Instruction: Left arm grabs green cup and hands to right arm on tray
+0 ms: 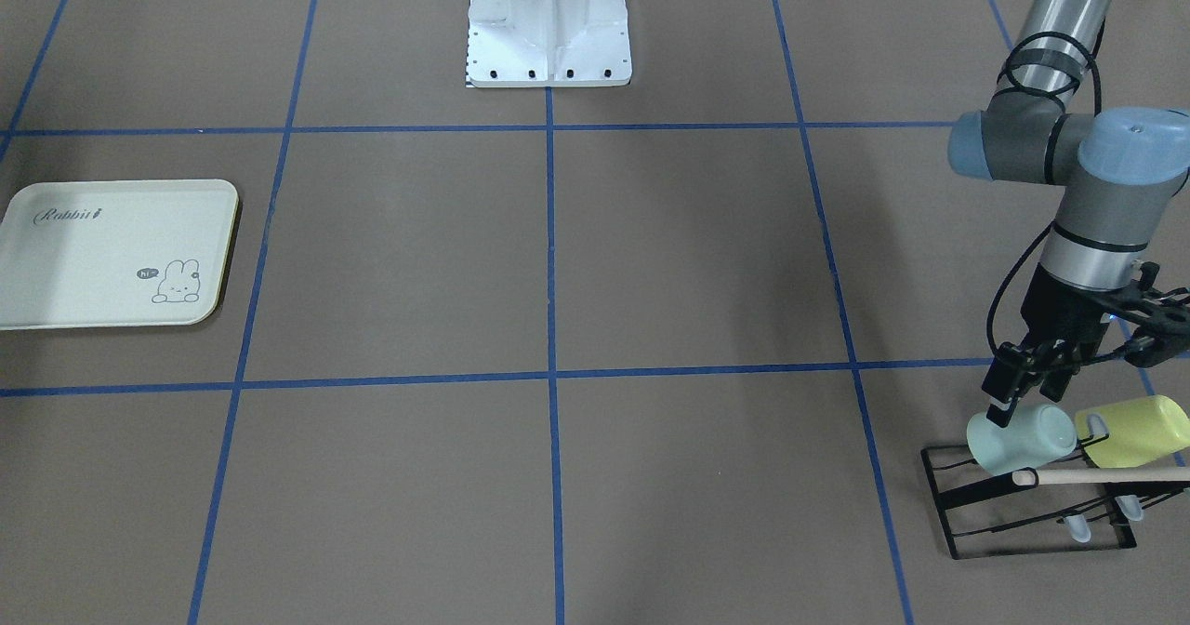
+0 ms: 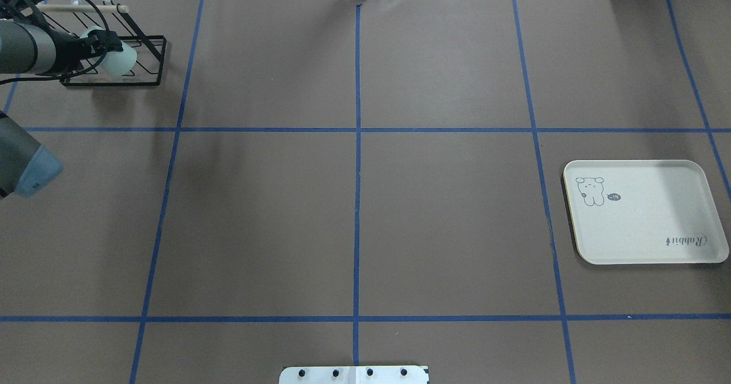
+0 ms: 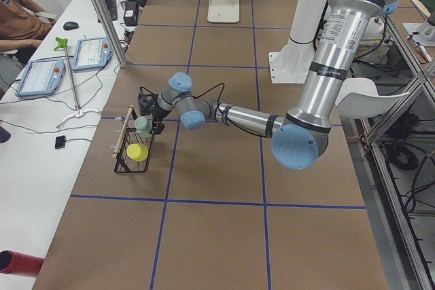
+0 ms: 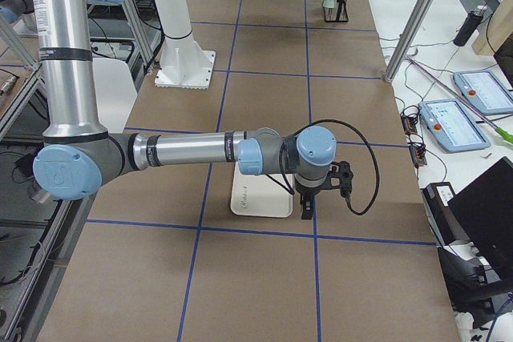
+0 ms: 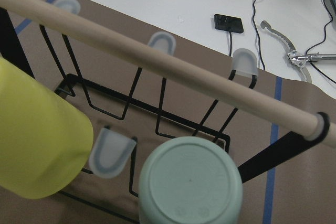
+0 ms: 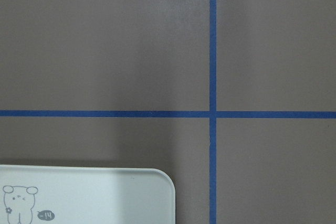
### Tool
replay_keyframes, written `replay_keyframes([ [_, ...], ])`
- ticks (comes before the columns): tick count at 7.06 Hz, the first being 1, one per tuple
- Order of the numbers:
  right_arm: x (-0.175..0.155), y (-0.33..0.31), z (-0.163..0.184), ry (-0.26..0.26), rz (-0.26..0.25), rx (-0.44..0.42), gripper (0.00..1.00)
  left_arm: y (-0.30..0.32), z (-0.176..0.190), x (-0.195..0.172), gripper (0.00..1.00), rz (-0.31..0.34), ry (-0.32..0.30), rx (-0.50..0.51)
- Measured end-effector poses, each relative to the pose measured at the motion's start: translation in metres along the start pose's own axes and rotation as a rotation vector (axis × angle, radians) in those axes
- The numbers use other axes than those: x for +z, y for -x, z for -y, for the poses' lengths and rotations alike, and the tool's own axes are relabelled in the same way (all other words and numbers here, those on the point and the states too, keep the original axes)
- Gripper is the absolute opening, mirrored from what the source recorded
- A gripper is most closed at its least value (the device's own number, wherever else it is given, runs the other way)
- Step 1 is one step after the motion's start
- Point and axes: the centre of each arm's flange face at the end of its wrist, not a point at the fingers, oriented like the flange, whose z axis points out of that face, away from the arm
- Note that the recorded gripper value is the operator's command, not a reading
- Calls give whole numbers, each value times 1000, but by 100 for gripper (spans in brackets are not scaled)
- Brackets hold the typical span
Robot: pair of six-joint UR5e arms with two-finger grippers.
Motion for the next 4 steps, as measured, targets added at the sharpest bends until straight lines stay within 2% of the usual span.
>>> replay_keyframes([
  [4,0,0,-1,1,0,1,100,-4,8,5,100,4,-8,4],
])
